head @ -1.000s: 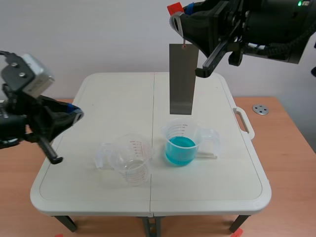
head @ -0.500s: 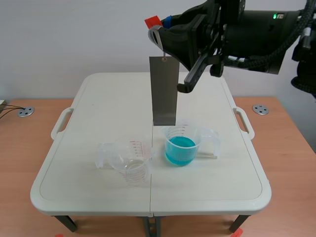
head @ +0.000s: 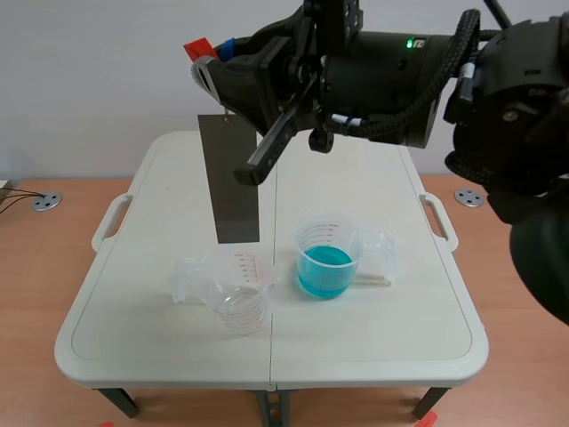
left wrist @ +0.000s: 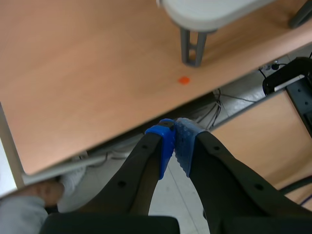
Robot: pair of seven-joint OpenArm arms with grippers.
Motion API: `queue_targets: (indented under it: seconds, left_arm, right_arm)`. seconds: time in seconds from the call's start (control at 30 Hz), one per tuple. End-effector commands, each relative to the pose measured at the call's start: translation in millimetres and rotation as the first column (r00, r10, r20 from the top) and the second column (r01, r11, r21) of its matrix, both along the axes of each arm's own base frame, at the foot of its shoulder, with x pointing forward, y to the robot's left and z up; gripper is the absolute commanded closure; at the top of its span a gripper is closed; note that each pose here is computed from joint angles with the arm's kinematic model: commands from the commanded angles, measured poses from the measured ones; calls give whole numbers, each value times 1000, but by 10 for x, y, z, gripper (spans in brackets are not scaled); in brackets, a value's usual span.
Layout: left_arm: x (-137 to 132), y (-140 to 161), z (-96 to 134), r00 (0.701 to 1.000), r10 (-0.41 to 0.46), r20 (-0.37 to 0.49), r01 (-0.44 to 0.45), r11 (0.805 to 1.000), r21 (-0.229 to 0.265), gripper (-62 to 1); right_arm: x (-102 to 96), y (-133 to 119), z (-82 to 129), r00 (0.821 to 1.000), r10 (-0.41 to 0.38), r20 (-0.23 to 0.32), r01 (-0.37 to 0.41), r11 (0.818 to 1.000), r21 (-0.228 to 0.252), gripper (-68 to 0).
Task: Hold the metal plate by the orange handle, dip it into the blue solution, take it out and point at it, then put the plate back in the beaker on the left.
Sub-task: 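Put the plate into the left beaker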
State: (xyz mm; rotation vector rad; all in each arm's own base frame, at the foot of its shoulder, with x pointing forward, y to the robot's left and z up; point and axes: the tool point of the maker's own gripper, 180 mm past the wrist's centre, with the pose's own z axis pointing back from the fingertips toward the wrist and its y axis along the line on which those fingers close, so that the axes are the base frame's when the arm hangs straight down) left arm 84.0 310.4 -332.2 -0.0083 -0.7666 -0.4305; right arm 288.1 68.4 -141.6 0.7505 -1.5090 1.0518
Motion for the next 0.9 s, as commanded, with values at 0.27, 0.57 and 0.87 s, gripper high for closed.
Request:
queue_targets:
  seconds: [0.27, 0.57, 0.87]
  left_arm:
    - [-395, -119, -362, 992, -13, -126, 9, 999, -33, -15]
    - [-894, -437, -702, 956, -82, -282, 55, 993, -103, -15]
    - [-1235, -705, -920, 915, -144, -377, 87, 982, -166, -15]
  right_arm:
    - [-137, 276, 138, 998, 57, 33, -57, 998, 18, -13]
    - [-100, 306, 132, 1000, 27, 16, -27, 999, 23, -13]
    - [-94, 301, 114, 1000, 22, 11, -22, 1000, 18, -13]
